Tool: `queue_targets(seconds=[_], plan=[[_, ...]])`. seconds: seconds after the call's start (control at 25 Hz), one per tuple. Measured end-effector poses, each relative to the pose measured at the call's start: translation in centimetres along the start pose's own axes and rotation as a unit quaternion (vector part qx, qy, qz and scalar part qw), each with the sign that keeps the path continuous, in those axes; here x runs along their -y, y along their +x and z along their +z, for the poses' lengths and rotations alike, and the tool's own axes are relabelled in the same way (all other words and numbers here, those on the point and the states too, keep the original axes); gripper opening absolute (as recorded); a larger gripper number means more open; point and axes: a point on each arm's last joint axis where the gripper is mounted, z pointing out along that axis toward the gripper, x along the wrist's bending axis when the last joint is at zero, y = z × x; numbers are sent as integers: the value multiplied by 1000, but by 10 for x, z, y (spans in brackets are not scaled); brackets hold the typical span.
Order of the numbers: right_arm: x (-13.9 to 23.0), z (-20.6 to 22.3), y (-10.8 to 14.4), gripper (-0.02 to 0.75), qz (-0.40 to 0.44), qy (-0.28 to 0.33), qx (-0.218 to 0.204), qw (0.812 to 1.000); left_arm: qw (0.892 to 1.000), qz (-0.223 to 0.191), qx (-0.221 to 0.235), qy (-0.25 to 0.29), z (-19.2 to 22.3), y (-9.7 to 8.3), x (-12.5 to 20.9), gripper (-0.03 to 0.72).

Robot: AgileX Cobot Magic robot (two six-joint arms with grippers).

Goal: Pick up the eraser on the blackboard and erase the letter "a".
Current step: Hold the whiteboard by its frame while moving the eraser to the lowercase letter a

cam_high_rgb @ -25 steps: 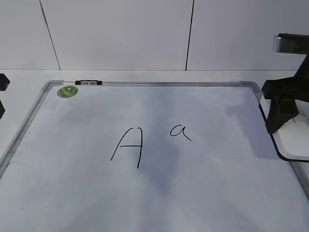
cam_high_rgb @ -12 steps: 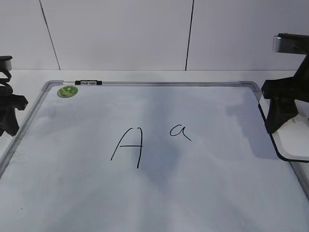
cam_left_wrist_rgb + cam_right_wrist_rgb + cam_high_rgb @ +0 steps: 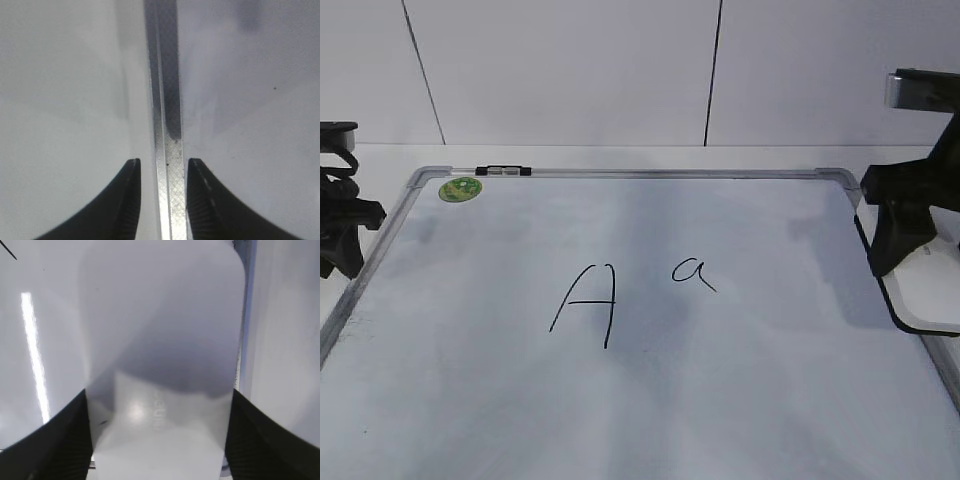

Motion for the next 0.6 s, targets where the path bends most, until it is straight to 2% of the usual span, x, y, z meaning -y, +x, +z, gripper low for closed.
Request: queue_targets(seconds=[0.6], plan=[[0,0,0,544,0,0,-1,1000,1000,-6,-7,21,18,2,-1,239]])
